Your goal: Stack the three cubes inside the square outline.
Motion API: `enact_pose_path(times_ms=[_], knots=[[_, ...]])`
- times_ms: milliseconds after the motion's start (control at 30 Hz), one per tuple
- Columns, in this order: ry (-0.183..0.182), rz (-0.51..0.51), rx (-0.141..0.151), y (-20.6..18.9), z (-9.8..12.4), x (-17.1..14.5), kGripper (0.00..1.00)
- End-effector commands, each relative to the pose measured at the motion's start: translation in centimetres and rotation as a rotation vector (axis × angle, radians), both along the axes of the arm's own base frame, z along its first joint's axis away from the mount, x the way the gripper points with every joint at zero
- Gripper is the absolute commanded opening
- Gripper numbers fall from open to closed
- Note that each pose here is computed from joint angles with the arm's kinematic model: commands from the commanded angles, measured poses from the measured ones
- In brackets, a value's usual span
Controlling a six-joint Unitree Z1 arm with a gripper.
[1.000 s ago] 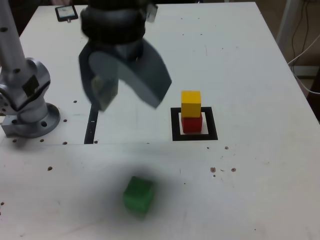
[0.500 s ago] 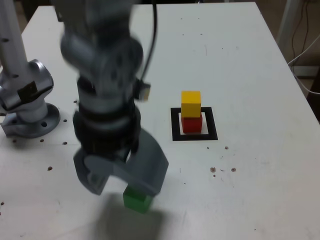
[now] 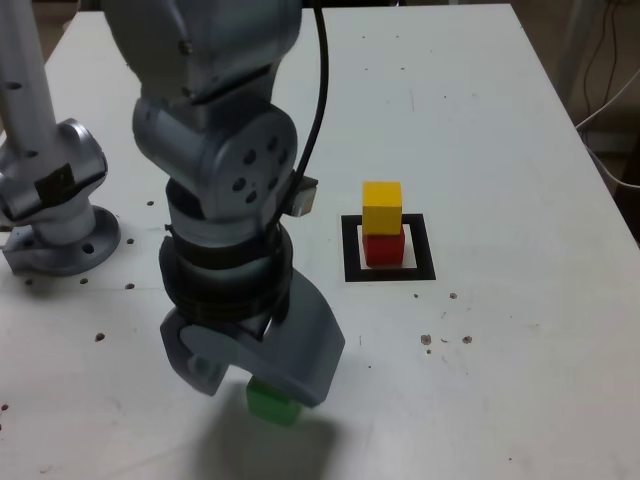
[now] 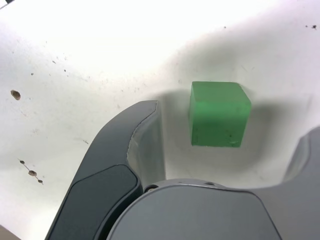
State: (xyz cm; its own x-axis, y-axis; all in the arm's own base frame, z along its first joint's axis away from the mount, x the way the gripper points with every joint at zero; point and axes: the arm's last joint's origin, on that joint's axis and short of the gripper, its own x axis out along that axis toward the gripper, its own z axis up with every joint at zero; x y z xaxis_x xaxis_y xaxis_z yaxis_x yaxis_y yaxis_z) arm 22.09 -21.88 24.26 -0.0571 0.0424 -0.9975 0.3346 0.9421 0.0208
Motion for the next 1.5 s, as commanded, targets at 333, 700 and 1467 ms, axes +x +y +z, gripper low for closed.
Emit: enact_pose_path(times_ms=[333, 700, 1467], knots=[[0.016, -0.016, 0.011, -1.0, -2.2, 1.6, 0.79], [0.046, 0.002, 0.038, -0.5, -2.8, 2.2, 0.57], [0.057, -0.002, 0.047, 0.6, -2.3, 2.9, 0.11]])
